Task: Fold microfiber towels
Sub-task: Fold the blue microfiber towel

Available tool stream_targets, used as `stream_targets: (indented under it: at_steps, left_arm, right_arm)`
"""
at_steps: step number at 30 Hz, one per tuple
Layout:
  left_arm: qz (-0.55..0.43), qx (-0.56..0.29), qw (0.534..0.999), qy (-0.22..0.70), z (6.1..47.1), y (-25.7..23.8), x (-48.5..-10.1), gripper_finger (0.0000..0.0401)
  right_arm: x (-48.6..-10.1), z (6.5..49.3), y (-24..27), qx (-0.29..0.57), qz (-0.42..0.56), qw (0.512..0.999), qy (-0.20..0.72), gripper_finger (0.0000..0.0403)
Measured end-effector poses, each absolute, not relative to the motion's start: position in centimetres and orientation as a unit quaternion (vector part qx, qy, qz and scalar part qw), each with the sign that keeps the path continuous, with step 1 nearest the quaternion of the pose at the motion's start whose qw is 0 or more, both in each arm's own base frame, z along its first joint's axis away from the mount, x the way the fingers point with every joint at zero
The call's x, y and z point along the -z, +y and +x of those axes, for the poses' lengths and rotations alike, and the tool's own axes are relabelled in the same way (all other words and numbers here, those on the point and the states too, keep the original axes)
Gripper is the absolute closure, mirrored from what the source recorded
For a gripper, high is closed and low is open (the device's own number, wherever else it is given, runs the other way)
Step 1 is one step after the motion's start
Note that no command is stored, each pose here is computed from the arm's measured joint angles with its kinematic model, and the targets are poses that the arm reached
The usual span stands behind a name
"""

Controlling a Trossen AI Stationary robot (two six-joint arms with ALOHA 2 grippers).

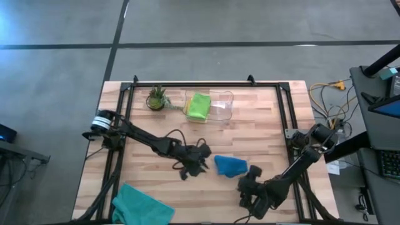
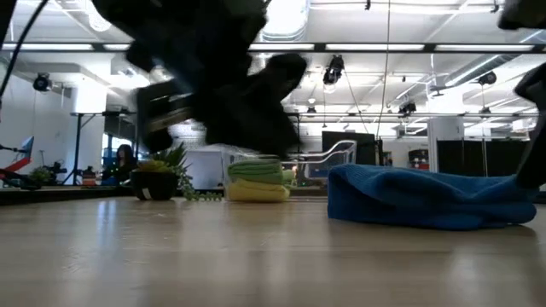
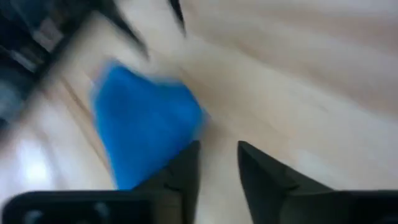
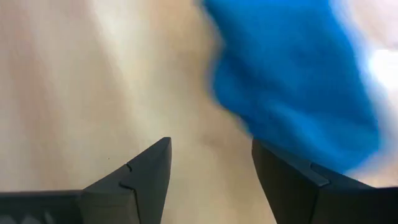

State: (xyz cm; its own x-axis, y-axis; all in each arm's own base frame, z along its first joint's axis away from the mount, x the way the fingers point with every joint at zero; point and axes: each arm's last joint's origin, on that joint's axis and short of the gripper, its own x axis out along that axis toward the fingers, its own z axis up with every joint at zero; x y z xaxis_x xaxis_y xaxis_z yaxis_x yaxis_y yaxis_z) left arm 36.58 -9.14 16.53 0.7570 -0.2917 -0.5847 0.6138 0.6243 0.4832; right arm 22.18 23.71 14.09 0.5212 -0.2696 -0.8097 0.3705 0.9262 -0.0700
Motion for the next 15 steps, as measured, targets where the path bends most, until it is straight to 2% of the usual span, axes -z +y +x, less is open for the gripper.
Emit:
stream_targets:
  at_steps: [5,8,11,15]
  left_arm:
    - [0.352,0.244,0.881,0.201,38.6,-9.7,-17.2,0.0234]
    - [0.360,0.225,0.878,0.220,39.5,-9.8,-16.7,0.0197]
    - [0.371,0.205,0.873,0.240,39.9,-9.8,-16.0,0.0175]
    - [0.394,0.204,0.863,0.243,40.7,-10.0,-15.1,0.0166]
  right_arm:
    - [-13.9,21.3,22.7,0.212,0.032,0.865,0.453,0.0184]
    - [-14.1,21.3,22.5,0.219,0.046,0.868,0.443,0.0184]
    - [-14.4,21.3,22.1,0.228,0.053,0.866,0.442,0.0184]
    - [-15.0,21.1,21.7,0.238,0.062,0.865,0.438,0.0184]
